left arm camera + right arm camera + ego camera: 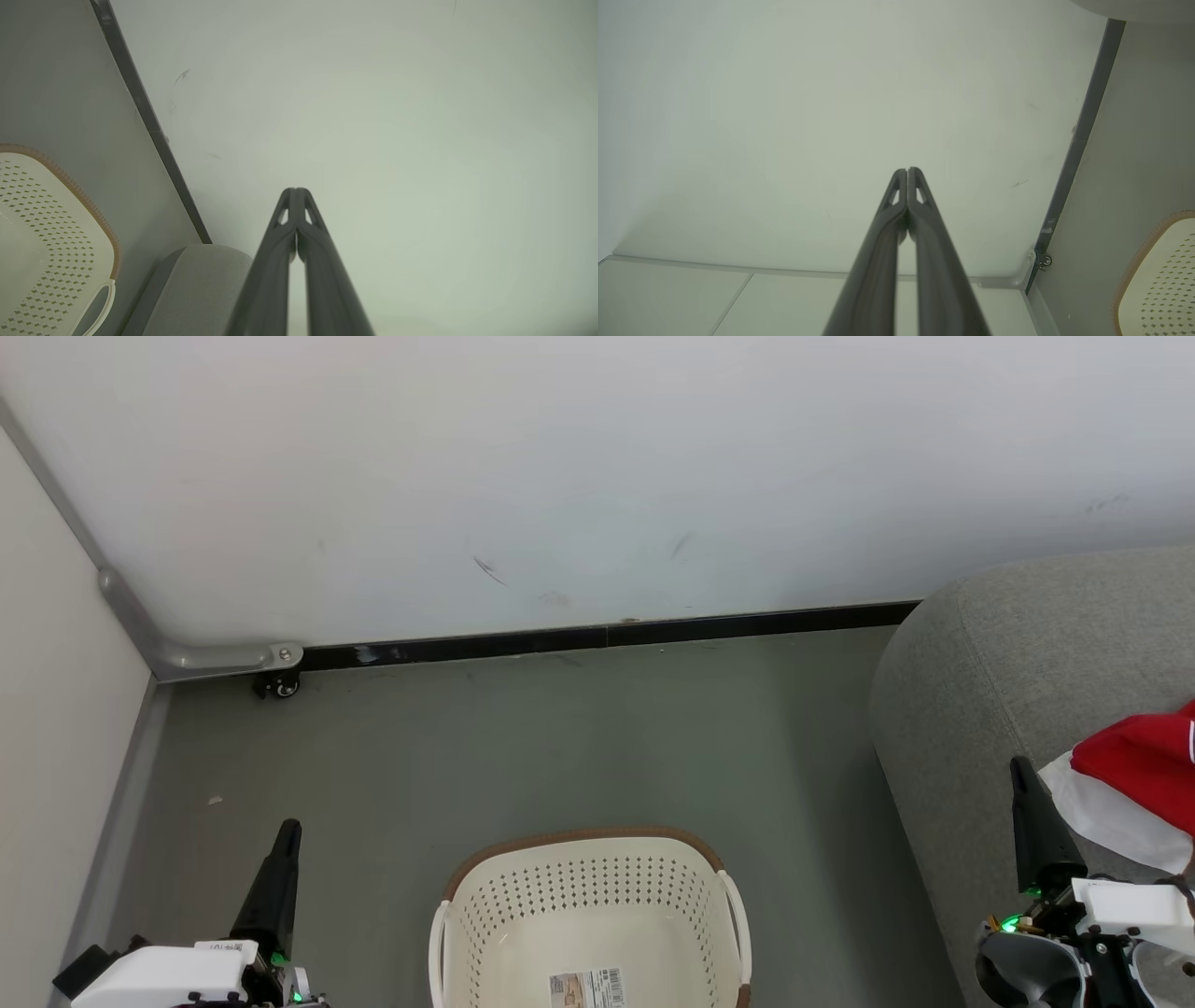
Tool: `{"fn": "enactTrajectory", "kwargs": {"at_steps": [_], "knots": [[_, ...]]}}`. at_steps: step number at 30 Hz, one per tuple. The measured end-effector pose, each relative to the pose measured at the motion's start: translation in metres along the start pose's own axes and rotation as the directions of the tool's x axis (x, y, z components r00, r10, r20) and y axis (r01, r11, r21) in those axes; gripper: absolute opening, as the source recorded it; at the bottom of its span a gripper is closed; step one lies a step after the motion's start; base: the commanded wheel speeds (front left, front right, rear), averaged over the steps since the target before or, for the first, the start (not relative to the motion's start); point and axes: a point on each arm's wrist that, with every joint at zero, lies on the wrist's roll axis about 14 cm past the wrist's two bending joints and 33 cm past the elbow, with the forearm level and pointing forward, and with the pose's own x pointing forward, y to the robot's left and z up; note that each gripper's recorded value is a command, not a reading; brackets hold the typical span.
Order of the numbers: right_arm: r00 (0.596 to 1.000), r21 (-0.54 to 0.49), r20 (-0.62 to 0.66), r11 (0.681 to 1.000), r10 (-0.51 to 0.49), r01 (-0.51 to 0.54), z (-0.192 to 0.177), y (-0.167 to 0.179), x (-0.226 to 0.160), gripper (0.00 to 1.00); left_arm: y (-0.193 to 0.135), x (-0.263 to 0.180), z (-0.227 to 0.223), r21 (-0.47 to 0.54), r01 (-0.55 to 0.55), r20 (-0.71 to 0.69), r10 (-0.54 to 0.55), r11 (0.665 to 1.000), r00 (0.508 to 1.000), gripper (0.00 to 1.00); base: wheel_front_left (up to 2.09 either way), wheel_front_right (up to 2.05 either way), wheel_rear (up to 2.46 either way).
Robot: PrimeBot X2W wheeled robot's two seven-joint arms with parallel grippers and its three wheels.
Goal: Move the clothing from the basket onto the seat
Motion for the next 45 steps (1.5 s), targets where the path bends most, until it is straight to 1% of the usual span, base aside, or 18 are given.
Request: {"fn": "enactTrajectory", "kwargs": {"at_steps": [45], "knots": [[1.000,0.001,0.000,1.000,0.001,-0.001,-0.0001,0.0002,0.0000,0.00,0.0042,-0.0002,0.0002,-0.002,-0.012,-0.001,0.012,1.000,1.000,0.00,0.00,0.00,0.00]]}}
